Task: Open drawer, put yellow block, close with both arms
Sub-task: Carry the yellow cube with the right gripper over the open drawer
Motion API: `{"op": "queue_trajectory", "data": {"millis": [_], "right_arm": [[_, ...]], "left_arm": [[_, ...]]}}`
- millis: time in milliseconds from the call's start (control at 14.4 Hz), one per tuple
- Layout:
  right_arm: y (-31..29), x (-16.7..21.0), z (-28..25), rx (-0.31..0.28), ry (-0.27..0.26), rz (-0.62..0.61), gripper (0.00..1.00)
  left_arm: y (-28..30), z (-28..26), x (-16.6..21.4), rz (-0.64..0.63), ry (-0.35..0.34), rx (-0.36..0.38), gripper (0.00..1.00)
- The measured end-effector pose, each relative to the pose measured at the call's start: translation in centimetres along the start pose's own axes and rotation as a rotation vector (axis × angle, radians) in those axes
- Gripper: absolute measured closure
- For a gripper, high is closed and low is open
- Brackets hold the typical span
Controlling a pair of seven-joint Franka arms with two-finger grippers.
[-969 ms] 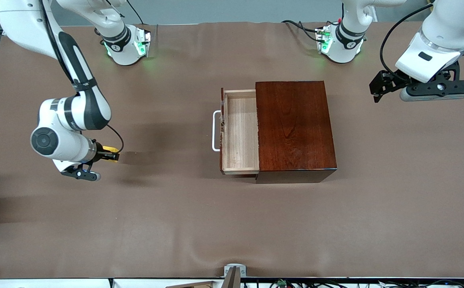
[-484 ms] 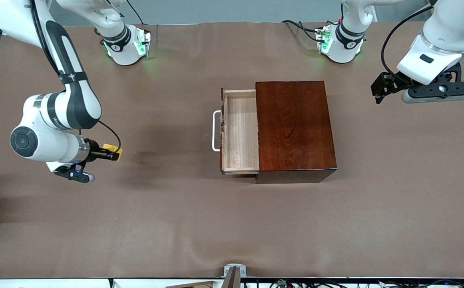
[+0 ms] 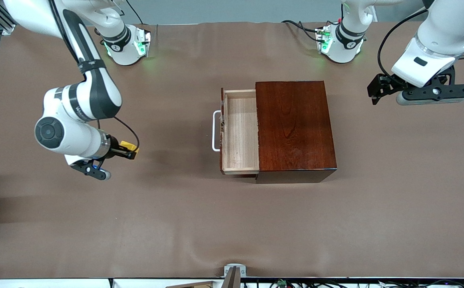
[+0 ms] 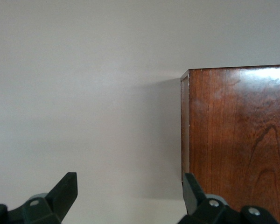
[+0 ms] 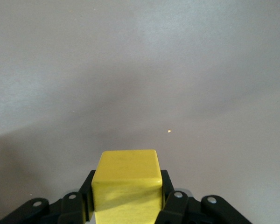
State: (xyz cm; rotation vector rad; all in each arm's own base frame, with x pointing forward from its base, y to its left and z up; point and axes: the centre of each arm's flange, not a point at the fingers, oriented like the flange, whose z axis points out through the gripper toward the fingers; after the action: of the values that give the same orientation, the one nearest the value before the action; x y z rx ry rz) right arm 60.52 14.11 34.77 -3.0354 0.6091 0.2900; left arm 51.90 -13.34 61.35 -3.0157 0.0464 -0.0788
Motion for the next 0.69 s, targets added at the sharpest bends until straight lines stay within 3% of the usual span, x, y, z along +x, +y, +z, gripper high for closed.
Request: {"op": "queue_trajectory", "data": {"millis": [415, 692], "right_arm": [[-3.8, -3.3, -1.7, 0.005, 0.022, 0.096, 0.44], [-6.5, -6.3, -4.9, -0.014, 0.006, 0.162, 0.44]], "left_arm": [[0.1, 0.5, 0.3, 0.001, -0.009, -0.001, 0.0], [0.4, 0.5, 0.3, 0.001, -0.014, -0.027, 0.0]]}}
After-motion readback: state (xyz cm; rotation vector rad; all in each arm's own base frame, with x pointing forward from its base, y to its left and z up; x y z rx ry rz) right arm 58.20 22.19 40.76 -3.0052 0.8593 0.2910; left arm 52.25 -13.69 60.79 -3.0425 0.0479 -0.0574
